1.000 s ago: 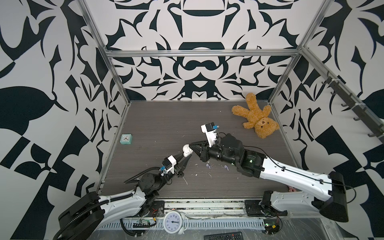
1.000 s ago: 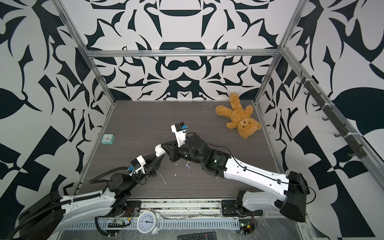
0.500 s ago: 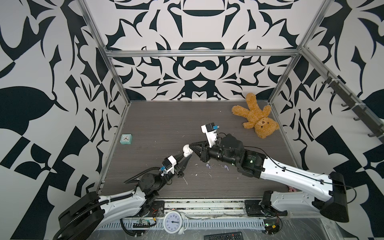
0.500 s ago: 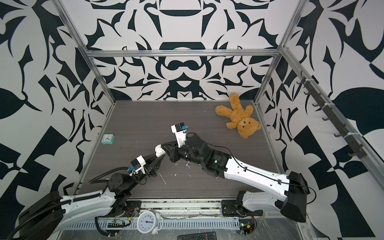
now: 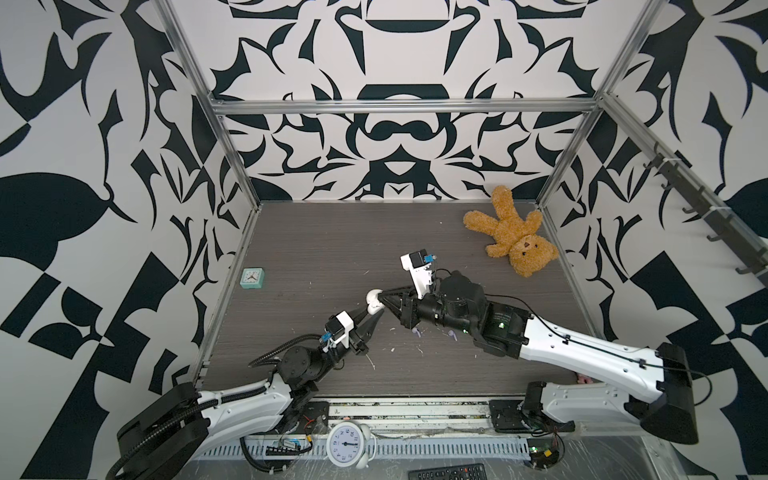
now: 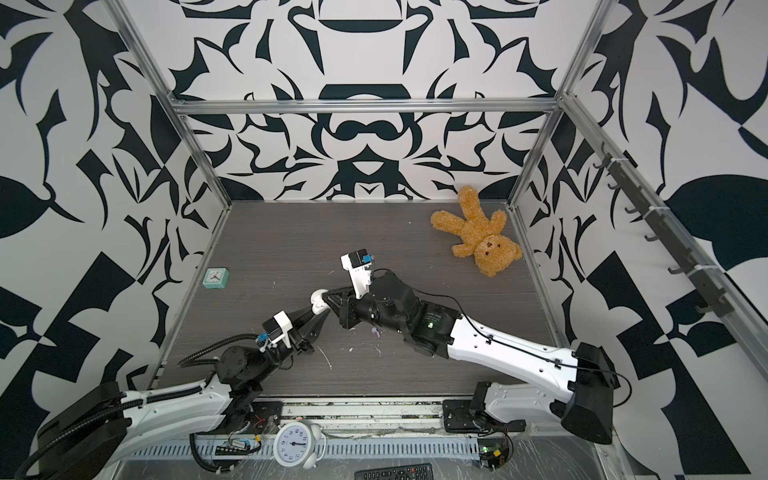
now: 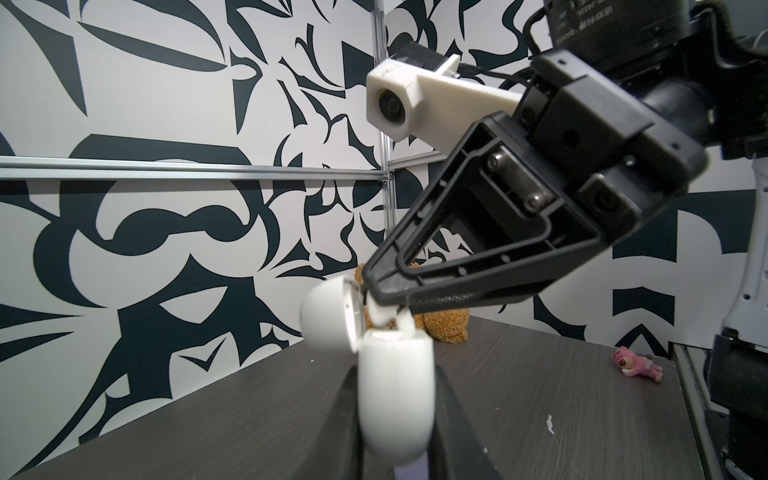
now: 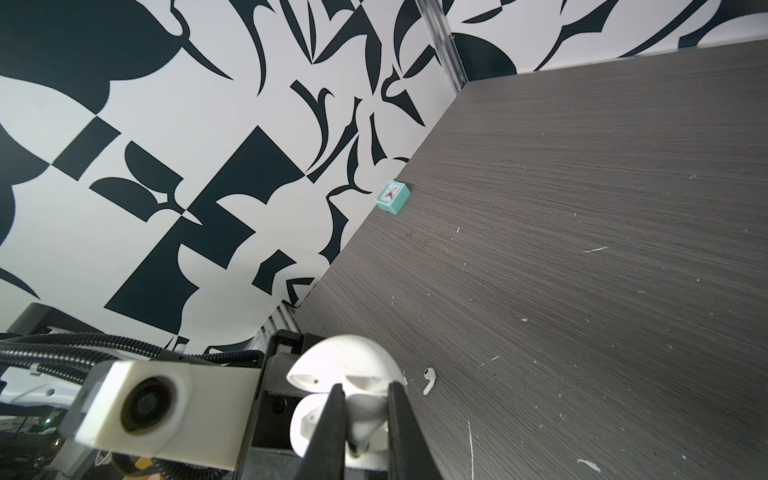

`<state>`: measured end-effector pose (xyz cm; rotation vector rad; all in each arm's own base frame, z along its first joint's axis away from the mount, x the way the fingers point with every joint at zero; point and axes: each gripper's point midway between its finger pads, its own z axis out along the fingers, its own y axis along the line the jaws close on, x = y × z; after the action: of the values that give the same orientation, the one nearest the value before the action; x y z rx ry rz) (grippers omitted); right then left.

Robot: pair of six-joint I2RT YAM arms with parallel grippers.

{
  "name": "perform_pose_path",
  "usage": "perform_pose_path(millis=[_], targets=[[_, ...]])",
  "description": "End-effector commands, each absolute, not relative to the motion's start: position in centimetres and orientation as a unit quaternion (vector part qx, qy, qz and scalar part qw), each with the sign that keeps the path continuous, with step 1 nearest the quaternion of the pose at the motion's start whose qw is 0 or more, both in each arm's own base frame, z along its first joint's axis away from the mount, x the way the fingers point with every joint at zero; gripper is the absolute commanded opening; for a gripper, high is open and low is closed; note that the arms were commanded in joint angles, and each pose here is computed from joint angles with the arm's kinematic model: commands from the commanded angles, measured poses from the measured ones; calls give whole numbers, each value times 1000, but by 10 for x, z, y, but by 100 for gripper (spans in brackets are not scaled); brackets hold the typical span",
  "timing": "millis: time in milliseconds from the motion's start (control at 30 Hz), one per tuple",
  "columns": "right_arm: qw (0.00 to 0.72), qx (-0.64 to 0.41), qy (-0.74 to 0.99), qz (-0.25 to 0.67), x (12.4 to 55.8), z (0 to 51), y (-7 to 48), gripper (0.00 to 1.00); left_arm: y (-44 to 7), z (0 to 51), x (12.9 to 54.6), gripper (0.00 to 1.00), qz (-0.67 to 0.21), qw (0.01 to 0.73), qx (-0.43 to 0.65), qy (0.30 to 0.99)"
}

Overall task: Insert the wireless bluetooth earbuds into the charging case
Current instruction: 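Push the white earbud down into the case slot with the right gripper, then release the earbud and move the right gripper back over the other white earbud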

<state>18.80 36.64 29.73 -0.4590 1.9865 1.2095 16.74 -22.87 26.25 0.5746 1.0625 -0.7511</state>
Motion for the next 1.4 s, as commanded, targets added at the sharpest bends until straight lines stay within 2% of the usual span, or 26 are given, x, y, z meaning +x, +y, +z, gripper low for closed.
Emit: perform_pose_path(millis=[0, 133, 233, 400, 600, 733, 867, 1067, 1367], targets=[[384, -172, 771, 478, 184, 307, 358, 23, -224, 283, 164, 0, -351, 777, 248, 460], [391, -169, 772, 472, 186, 309, 354, 27, -224, 282, 165, 0, -350, 777, 248, 460], [396, -170, 770, 471, 186, 313, 352, 33, -224, 282, 164, 0, -351, 777, 249, 460], [408, -173, 766, 467, 187, 322, 349, 36, -224, 282, 164, 0, -350, 777, 248, 460], [445, -183, 755, 445, 188, 352, 332, 46, -222, 285, 164, 0, -351, 780, 245, 457], [484, -192, 757, 395, 194, 372, 310, 65, -218, 296, 165, 0, -358, 786, 225, 451], [491, -197, 775, 345, 206, 368, 294, 76, -205, 317, 171, 0, -363, 799, 175, 445], [443, -198, 808, 333, 222, 337, 290, 77, -199, 342, 179, 0, -359, 794, 148, 467], [329, -232, 848, 344, 224, 252, 334, 72, -178, 358, 183, 0, -324, 780, 182, 504]])
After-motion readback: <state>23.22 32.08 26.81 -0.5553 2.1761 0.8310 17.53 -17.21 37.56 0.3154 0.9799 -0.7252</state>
